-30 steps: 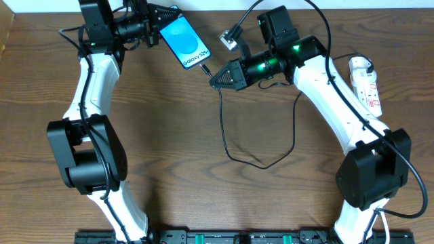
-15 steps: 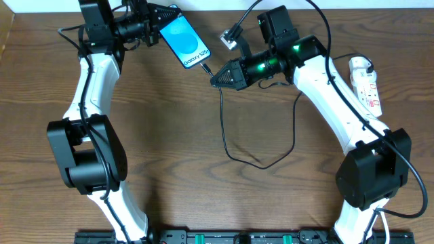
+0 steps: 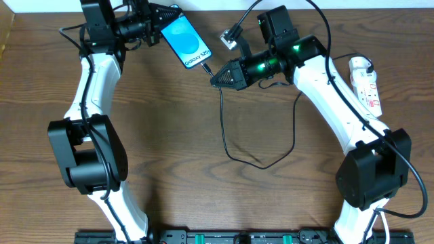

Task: Plug charger to phone and switch on socket
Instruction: 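Push the USB-C plug into the phone's port with the right gripper, then release the plug and lower the phone toward the table with the left gripper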

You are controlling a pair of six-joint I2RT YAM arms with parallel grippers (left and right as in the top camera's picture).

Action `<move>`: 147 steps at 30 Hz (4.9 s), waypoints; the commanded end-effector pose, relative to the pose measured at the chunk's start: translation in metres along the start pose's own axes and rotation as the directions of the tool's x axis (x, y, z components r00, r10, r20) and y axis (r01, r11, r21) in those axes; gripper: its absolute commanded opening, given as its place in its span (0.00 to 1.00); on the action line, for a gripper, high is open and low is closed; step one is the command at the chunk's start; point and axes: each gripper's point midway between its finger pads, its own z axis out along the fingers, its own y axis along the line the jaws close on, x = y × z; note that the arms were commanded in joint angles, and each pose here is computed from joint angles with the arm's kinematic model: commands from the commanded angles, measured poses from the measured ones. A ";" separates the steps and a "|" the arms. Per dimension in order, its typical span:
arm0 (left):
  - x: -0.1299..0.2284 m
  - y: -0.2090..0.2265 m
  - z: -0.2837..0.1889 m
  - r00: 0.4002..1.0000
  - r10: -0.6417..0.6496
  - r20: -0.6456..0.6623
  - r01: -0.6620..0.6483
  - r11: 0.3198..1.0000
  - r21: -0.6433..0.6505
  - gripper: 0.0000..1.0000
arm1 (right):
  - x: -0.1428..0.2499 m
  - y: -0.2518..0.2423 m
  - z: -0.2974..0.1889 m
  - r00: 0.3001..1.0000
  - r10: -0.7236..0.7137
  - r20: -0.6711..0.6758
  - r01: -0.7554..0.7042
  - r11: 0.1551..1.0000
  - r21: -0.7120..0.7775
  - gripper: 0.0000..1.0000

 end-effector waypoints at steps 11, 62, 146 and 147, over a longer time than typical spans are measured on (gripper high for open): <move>0.005 -0.009 0.003 1.000 0.019 -0.009 -0.019 1.000 0.008 0.07 | 0.000 0.001 0.002 1.000 -0.024 0.000 0.024 1.000 -0.004 0.01; 0.011 -0.008 0.010 0.999 0.034 -0.028 -0.034 0.999 0.004 0.07 | -0.013 -0.001 0.002 0.997 0.063 0.043 -0.064 0.998 0.005 0.01; 0.172 0.131 0.054 0.855 0.075 -0.513 -0.280 0.900 -0.335 0.07 | -0.002 -0.083 -0.068 0.966 0.226 0.130 -0.254 0.926 0.279 0.53; 0.175 0.137 0.057 0.850 0.066 -0.523 -0.277 0.900 -0.337 0.07 | -0.001 -0.084 -0.069 0.965 0.230 0.129 -0.258 0.923 0.286 0.52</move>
